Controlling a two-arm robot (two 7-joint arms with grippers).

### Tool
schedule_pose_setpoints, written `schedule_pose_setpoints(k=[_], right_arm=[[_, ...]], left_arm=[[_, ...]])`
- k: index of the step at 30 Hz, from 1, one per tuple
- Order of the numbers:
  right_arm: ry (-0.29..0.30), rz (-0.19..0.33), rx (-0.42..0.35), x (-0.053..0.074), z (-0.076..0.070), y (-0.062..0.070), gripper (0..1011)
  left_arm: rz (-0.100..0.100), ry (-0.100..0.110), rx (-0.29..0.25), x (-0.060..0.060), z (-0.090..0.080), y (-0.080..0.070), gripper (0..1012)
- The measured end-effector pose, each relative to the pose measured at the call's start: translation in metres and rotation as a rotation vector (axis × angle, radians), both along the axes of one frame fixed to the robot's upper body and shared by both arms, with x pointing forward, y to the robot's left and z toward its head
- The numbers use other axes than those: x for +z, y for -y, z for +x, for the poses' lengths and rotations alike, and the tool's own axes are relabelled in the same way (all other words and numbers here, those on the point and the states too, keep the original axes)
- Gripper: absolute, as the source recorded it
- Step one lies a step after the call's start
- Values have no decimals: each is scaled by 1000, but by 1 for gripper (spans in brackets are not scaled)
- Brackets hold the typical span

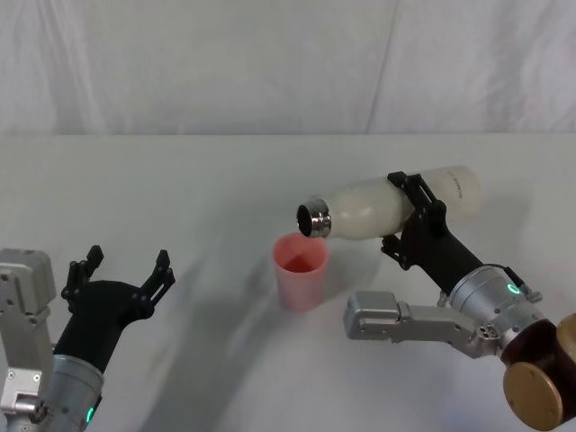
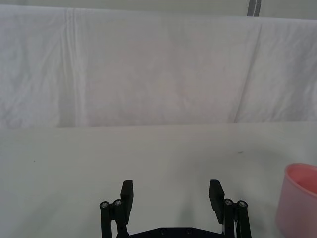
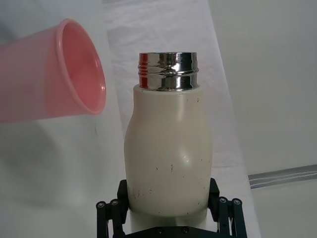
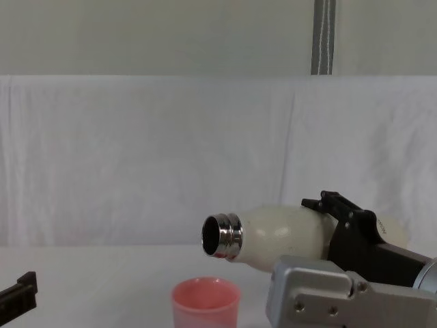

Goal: Grasp the thermos with one hand and pour water into the cup lid.

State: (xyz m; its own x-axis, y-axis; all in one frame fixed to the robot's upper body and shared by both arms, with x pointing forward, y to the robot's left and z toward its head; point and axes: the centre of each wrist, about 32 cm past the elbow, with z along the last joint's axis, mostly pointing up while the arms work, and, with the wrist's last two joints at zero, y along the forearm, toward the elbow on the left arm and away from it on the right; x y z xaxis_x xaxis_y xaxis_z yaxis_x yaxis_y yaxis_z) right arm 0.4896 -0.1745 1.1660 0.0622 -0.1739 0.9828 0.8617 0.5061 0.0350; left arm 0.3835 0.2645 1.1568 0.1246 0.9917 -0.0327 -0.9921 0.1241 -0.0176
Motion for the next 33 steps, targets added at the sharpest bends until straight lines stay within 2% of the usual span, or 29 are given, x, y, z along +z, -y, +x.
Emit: schedule_pose_setpoints(k=[6,33], right_arm=[[8,-25,-11,0,0,-2,950],[7,-62,-22,-2,1,-2,950]], left_arm=[[0,0,0,0,0,0,1001],[0,0,0,0,0,0,1001]])
